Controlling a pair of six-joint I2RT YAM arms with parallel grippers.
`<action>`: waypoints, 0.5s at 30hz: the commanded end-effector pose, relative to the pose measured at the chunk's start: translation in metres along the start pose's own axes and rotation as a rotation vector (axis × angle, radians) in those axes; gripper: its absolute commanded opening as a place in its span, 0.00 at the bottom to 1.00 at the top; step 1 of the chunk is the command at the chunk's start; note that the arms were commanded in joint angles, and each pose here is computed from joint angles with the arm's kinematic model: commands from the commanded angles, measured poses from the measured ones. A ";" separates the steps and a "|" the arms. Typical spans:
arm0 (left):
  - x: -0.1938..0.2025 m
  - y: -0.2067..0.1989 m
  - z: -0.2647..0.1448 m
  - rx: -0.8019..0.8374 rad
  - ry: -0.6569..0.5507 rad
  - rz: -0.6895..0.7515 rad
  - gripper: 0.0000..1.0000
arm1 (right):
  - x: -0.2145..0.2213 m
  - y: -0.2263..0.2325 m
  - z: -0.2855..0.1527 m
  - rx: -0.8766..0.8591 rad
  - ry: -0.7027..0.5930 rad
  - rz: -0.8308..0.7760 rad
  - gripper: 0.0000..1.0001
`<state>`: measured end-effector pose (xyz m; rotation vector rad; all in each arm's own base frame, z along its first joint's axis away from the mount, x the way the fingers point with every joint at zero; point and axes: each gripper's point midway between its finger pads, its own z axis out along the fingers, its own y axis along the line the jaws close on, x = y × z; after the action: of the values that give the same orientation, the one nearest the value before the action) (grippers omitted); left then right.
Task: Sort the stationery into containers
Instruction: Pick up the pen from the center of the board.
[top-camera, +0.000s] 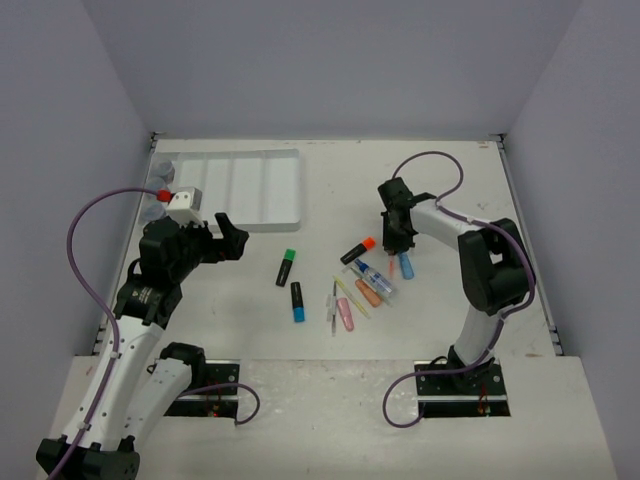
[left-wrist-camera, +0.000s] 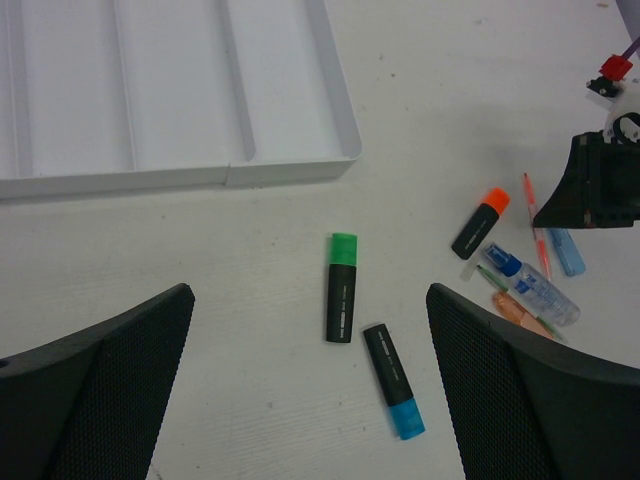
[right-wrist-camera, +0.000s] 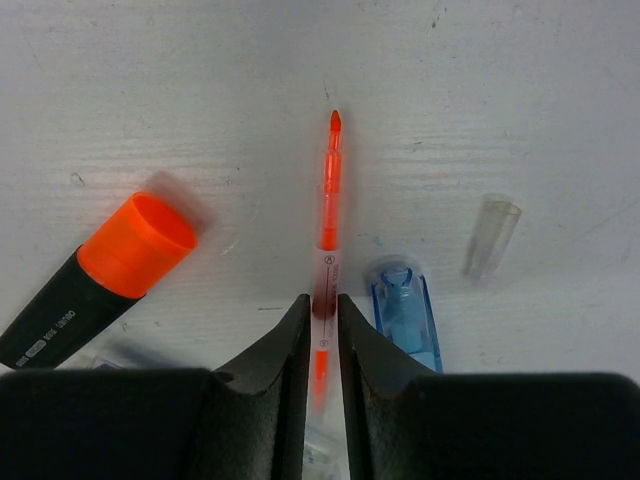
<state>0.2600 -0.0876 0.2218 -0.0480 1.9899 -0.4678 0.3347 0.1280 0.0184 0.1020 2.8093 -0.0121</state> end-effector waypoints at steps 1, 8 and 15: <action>-0.005 -0.005 -0.001 0.031 -0.022 0.037 1.00 | -0.017 0.003 -0.005 -0.009 -0.022 -0.013 0.19; -0.006 -0.005 -0.002 0.030 -0.029 0.040 1.00 | -0.033 0.005 -0.001 0.000 -0.006 -0.025 0.18; -0.008 -0.006 -0.003 0.030 -0.037 0.041 1.00 | -0.020 0.005 -0.001 -0.007 0.068 -0.033 0.20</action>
<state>0.2591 -0.0873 0.2239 -0.0469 1.9815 -0.4683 0.3613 0.1311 0.0202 0.0770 2.8331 -0.0228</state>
